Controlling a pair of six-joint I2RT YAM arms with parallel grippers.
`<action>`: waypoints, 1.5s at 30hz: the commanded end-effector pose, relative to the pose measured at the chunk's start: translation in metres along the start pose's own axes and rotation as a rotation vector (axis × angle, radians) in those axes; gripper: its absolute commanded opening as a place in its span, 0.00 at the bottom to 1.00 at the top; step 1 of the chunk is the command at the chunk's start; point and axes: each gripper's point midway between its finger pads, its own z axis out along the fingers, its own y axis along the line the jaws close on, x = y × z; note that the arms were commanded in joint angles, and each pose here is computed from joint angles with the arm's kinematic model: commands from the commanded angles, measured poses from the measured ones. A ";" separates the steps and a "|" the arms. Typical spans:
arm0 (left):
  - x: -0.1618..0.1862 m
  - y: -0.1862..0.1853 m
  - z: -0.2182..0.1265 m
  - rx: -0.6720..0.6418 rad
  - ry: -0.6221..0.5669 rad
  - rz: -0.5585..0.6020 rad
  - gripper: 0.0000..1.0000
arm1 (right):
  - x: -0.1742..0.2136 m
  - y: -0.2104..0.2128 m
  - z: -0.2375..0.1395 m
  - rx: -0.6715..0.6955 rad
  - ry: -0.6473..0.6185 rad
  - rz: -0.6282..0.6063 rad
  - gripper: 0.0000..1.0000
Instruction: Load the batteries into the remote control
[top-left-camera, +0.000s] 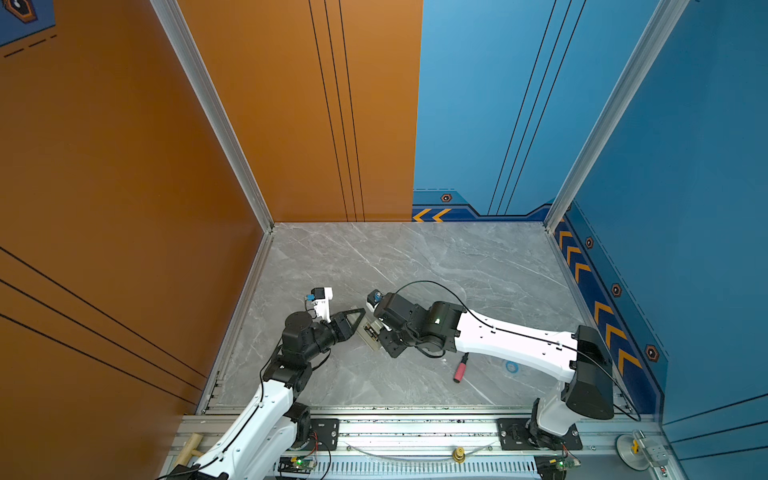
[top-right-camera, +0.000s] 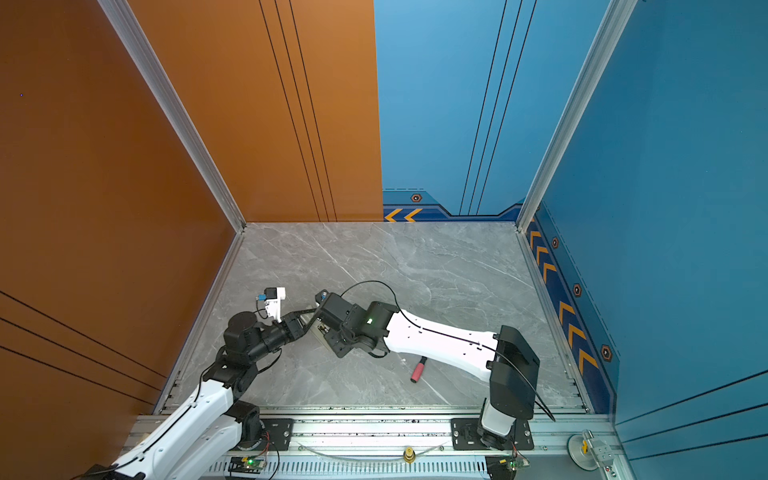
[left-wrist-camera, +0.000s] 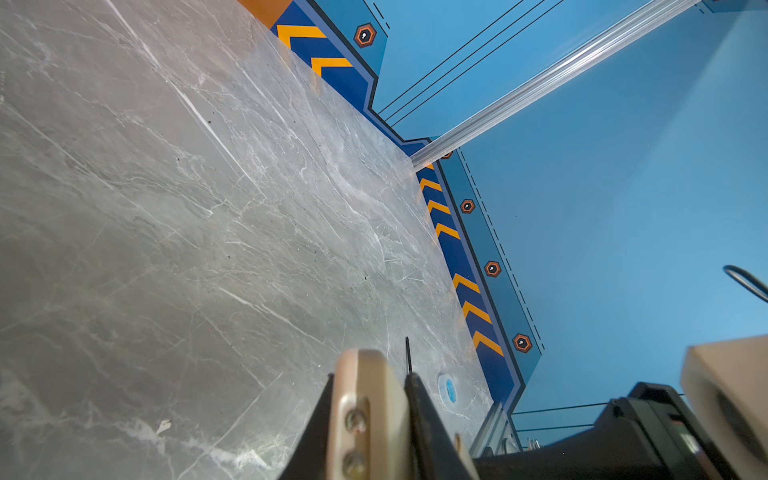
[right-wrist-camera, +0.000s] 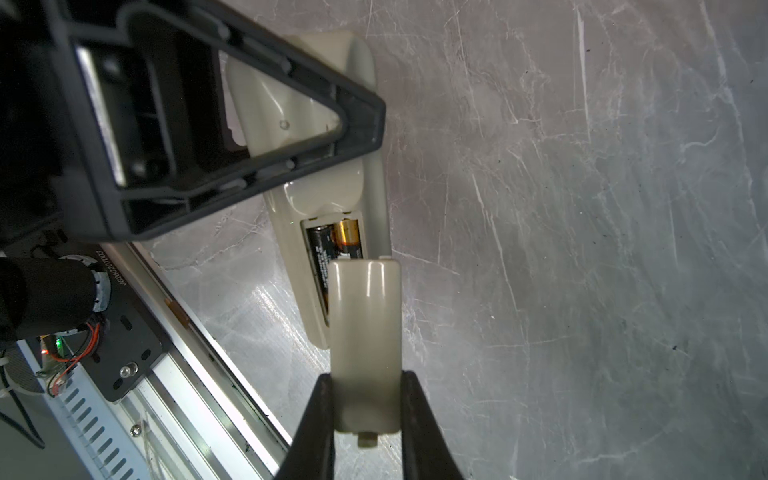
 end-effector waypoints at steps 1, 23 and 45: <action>-0.002 -0.002 0.000 0.015 -0.024 0.005 0.00 | -0.004 0.004 -0.003 -0.010 0.005 -0.009 0.12; 0.001 -0.006 -0.001 0.037 -0.012 0.012 0.00 | -0.004 0.019 0.015 -0.074 0.029 -0.014 0.12; 0.004 -0.010 -0.002 0.059 0.001 0.016 0.00 | -0.010 0.019 0.022 -0.080 0.019 -0.009 0.10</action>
